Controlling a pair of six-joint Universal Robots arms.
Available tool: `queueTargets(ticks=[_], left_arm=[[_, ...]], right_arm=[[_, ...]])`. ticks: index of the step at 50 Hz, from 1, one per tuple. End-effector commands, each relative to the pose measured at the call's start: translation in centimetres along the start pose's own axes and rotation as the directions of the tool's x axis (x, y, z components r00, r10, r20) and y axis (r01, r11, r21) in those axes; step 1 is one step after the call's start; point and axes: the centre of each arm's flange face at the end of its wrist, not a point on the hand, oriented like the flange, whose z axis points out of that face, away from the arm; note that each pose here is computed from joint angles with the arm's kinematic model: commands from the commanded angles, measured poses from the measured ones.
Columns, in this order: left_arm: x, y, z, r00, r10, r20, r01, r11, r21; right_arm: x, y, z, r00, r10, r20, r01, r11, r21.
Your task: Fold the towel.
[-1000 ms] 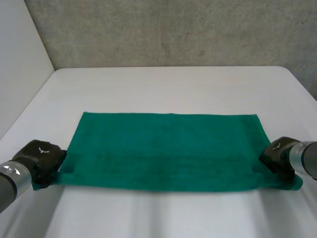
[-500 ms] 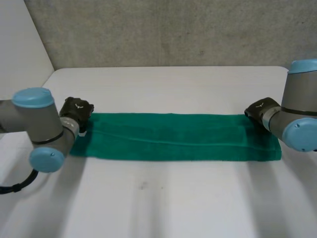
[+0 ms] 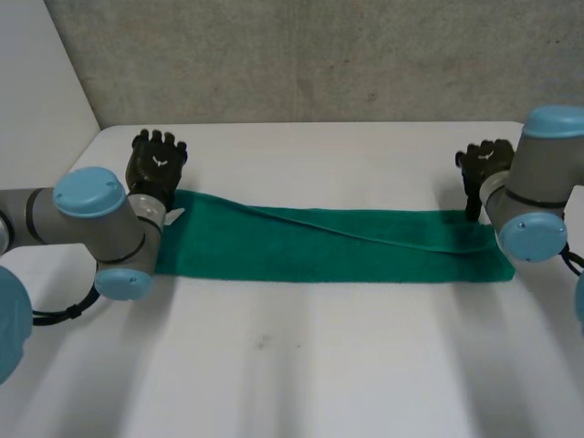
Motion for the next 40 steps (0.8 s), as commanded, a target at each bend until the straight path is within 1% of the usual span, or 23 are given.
queueTargets(ticks=[1, 8, 10, 13, 18, 23, 29, 31, 38, 40], left_arm=[[-1.6, -2.1, -1.0, 0.999, -0.007, 0.032, 0.006, 0.999, 0.042], [-2.3, -2.8, -2.6, 1.000, -0.009, 0.024, 0.009, 1.000, 0.027], [-2.5, -2.7, -3.2, 1.000, -0.011, 0.018, 0.011, 1.000, 0.015], [-2.5, -2.4, -4.1, 1.000, -0.008, 0.007, 0.008, 1.000, -0.004], [-2.3, -2.0, -5.0, 1.000, -0.009, -0.008, 0.009, 1.000, -0.025], [-2.2, -1.7, -5.2, 1.000, -0.008, -0.014, 0.008, 0.999, -0.037], [-2.0, -1.6, -5.3, 1.000, -0.008, -0.019, 0.007, 0.999, -0.040], [-2.0, -1.5, -5.4, 1.000, -0.008, -0.021, 0.007, 0.999, -0.043], [-2.1, -1.5, -5.4, 1.000, -0.010, -0.019, 0.009, 0.999, -0.044], [-2.1, -1.5, -5.4, 1.000, -0.010, -0.017, 0.009, 0.999, -0.044]], right_arm=[[2.2, -3.1, -3.8, 0.991, 0.134, 0.025, -0.135, 0.990, 0.039], [1.5, -3.4, -7.9, 0.980, 0.125, 0.158, -0.127, 0.992, 0.006], [1.3, -3.2, -8.3, 0.977, 0.125, 0.172, -0.126, 0.992, -0.008], [0.4, -1.9, -9.7, 0.962, 0.135, 0.239, -0.113, 0.988, -0.104], [0.4, -0.4, -10.4, 0.952, 0.109, 0.285, -0.050, 0.977, -0.207], [-0.2, 1.9, -9.3, 0.950, 0.092, 0.300, -0.007, 0.961, -0.275], [-0.7, 2.7, -7.6, 0.950, 0.084, 0.300, -0.001, 0.964, -0.268], [-0.4, 2.8, -6.3, 0.958, 0.081, 0.276, -0.012, 0.970, -0.244], [0.7, 2.6, -4.9, 0.973, 0.084, 0.214, -0.035, 0.975, -0.221], [1.3, 2.1, -4.2, 0.981, 0.111, 0.161, -0.081, 0.980, -0.182]])
